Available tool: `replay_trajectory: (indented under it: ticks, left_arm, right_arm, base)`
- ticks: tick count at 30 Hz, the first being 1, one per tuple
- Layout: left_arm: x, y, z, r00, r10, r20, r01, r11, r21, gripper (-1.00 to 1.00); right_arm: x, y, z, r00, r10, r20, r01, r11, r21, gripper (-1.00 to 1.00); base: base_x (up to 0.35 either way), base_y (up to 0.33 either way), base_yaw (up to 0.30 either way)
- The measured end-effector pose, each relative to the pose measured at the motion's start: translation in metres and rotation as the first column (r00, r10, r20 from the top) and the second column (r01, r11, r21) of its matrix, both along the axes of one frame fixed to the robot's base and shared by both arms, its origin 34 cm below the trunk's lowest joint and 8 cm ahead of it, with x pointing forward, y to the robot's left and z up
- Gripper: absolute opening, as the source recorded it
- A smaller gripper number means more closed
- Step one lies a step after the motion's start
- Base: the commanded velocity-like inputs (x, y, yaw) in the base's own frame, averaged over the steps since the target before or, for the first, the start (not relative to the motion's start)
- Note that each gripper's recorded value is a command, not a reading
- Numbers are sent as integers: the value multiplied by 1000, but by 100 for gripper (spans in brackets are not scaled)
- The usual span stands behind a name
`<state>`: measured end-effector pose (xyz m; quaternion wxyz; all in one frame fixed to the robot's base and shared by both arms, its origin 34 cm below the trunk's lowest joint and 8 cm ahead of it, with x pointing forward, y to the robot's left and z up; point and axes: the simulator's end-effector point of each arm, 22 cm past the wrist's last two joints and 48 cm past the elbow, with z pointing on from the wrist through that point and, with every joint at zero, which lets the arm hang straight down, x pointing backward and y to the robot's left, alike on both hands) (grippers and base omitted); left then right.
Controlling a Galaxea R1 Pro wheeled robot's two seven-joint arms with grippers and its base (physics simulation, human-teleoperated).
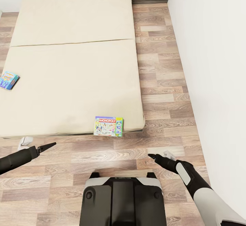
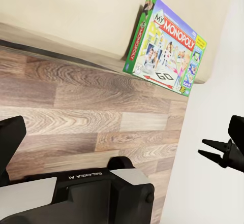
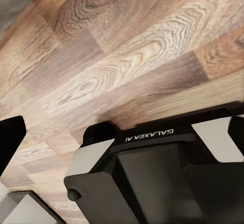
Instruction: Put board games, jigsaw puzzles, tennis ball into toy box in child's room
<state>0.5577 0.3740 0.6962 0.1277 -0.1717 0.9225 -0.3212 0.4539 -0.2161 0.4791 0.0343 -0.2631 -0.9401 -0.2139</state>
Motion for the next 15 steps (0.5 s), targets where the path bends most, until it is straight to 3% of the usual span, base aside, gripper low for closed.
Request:
replay_trajectory:
  ticks: [15]
  left_arm:
    - [0,-1,0,1000,1,0,-1,1000,-1,100]
  right_arm:
    - [3,6,3,1000,7,19,-8,1000,27,100]
  base:
    - [0,0,0]
